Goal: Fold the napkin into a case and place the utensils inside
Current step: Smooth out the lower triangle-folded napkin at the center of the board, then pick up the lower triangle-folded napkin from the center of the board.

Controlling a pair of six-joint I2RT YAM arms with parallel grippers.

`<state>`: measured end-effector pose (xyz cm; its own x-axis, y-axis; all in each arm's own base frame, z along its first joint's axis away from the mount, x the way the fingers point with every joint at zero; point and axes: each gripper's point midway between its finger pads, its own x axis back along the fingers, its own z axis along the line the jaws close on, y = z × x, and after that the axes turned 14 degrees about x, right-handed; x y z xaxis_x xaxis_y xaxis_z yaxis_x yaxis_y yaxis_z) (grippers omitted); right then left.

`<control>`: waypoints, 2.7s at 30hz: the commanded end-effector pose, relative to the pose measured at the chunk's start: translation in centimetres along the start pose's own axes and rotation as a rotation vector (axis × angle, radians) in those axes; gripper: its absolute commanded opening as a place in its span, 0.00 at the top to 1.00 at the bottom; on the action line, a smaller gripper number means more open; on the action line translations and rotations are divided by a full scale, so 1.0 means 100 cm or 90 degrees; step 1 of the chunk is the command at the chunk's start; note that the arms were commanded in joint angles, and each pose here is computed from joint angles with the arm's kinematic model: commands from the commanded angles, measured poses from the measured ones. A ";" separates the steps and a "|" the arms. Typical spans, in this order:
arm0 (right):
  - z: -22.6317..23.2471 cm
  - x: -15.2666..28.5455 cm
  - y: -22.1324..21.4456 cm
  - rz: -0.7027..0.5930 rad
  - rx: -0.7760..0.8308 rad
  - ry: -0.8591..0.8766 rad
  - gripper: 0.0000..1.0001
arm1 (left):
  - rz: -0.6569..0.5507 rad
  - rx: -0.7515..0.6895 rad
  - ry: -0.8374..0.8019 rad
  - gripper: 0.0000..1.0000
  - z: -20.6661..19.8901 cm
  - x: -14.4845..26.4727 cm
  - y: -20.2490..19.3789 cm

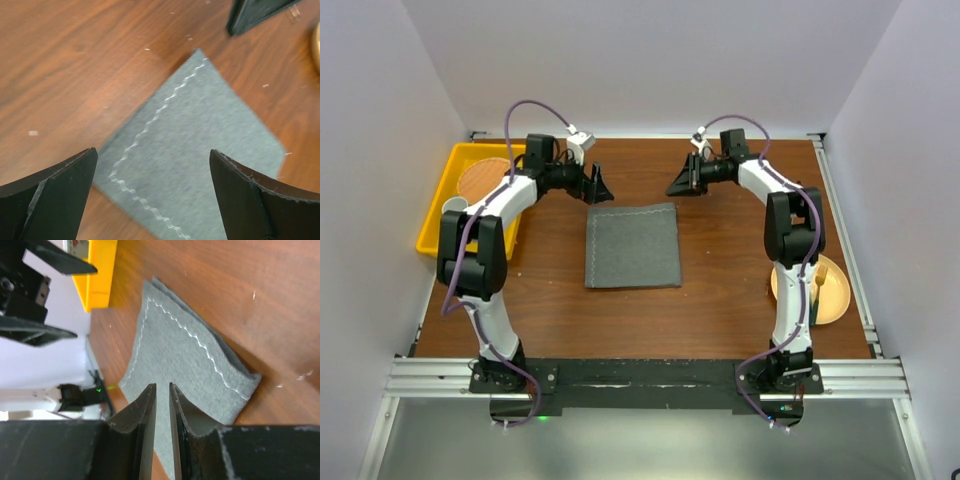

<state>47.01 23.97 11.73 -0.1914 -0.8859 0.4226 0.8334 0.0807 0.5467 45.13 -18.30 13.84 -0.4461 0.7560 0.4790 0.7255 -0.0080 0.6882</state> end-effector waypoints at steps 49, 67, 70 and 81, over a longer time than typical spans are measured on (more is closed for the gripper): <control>-0.052 0.013 -0.034 0.159 0.150 -0.150 0.30 | 0.062 0.007 0.059 0.31 0.062 -0.001 -0.005; -0.078 -0.033 -0.039 0.103 0.073 -0.069 0.46 | 0.087 0.038 0.068 0.28 0.066 -0.004 -0.026; -0.073 -0.033 -0.036 0.098 0.079 -0.054 0.52 | 0.089 0.041 0.071 0.27 0.066 -0.002 -0.029; -0.041 -0.026 -0.022 0.092 0.155 -0.034 0.89 | 0.081 0.036 0.078 0.26 0.061 0.005 -0.030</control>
<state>47.61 23.28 3.10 -0.0957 -0.8162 0.5697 0.7835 0.2912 0.5489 45.85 -13.95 6.81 -0.3735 0.6665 0.6452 0.8420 -0.0482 0.5373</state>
